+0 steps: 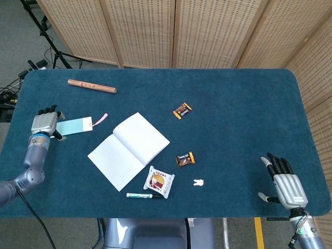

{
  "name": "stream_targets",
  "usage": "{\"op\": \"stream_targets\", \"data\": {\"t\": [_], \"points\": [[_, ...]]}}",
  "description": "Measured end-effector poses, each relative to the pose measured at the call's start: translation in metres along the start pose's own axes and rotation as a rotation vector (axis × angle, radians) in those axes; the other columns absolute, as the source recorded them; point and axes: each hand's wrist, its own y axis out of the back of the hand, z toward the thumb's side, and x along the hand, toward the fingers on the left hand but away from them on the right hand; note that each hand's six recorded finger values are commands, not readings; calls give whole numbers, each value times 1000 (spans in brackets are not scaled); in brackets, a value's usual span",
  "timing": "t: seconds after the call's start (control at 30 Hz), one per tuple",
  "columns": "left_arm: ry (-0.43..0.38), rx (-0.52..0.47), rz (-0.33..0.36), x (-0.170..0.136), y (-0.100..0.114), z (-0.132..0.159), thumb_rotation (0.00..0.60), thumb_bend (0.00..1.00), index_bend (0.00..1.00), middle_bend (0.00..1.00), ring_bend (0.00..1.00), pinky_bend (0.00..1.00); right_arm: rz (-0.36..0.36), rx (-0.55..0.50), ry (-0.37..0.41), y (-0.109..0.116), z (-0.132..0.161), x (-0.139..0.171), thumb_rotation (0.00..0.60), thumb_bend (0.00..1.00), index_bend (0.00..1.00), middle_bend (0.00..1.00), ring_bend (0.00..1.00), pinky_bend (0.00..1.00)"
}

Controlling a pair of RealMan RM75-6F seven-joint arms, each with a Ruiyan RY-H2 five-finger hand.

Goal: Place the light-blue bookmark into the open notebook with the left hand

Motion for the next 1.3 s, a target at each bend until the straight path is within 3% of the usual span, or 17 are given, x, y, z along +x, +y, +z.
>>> {"op": "stream_targets", "data": {"t": [0.43,1.3], "points": [[39,47,15,11,-2,-12,600,116,328,0,0,0,5,7,0,-2,1,-1,600,156,0,0,0,0],[20,167,18,44,-26,-4,600,125,328,0,0,0,24,29,-27,-10,-2,-10,600,156,0,0,0,0]]}}
